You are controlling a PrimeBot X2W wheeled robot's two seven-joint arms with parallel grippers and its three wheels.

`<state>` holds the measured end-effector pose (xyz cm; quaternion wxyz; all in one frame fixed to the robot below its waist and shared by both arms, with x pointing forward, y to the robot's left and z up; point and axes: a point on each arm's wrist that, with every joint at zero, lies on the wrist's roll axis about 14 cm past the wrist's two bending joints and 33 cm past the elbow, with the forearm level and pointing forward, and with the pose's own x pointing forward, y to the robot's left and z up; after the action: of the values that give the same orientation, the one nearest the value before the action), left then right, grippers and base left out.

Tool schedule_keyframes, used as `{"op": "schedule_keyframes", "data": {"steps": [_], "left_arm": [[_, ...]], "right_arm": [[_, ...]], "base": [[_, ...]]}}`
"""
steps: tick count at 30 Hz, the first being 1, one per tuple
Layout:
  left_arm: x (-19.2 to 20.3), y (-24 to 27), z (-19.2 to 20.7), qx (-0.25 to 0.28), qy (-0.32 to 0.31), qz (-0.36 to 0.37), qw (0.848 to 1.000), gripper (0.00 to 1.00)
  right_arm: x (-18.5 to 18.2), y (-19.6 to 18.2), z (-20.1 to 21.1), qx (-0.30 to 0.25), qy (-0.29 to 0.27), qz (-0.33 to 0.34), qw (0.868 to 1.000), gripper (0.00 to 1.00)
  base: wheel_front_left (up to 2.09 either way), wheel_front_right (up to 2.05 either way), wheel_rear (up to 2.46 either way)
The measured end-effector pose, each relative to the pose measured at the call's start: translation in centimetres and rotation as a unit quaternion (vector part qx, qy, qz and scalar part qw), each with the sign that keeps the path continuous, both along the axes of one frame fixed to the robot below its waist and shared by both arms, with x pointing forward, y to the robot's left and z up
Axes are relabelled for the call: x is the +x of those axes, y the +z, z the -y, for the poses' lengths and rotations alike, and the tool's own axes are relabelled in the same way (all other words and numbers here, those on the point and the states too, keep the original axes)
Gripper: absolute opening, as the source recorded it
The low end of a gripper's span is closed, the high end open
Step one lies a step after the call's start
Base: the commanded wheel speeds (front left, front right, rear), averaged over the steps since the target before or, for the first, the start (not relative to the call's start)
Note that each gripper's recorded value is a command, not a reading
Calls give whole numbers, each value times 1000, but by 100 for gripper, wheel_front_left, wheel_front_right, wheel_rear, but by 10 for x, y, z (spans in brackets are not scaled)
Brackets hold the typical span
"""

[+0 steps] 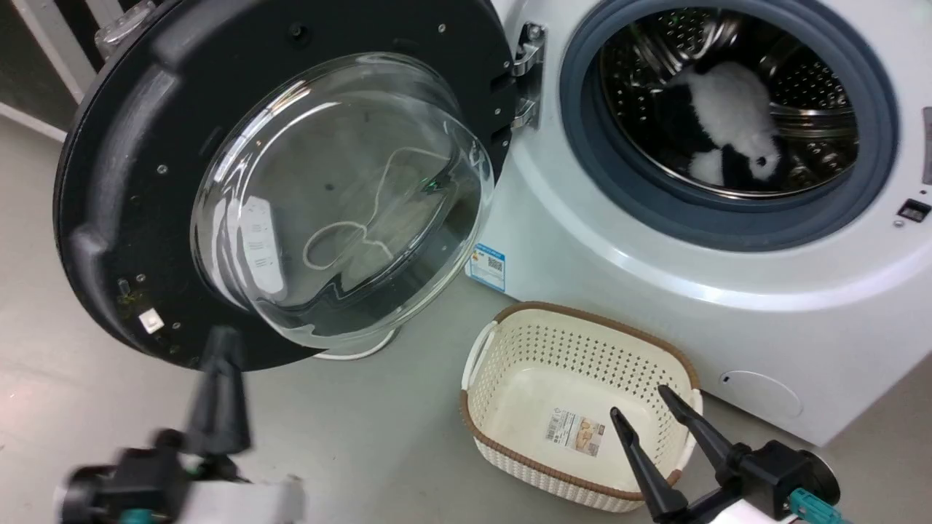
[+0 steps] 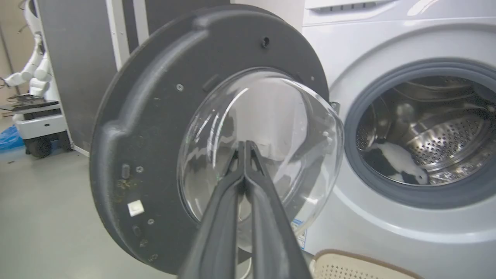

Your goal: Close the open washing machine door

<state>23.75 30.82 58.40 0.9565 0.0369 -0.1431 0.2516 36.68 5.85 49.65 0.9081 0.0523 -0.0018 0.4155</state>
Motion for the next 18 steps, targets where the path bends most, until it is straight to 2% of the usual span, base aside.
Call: {"op": "schedule_keyframes", "data": {"steps": [8,9,10,18], "left_arm": [[-26,65,-54,-1,49,124,991,0],[-27,81,-77,24,58,130,990,0],[-25,86,-85,25,59,129,990,0],[-8,125,-167,-59,80,160,982,0]], "right_arm": [[4,-7,-5,10,8,-12,1000,100],[6,-17,-3,15,4,-30,999,100],[7,-20,-2,17,3,-37,999,100],[15,-30,9,14,-3,-44,999,100]], "base": [[0,0,0],[0,0,0],[0,0,0],[0,0,0]]}}
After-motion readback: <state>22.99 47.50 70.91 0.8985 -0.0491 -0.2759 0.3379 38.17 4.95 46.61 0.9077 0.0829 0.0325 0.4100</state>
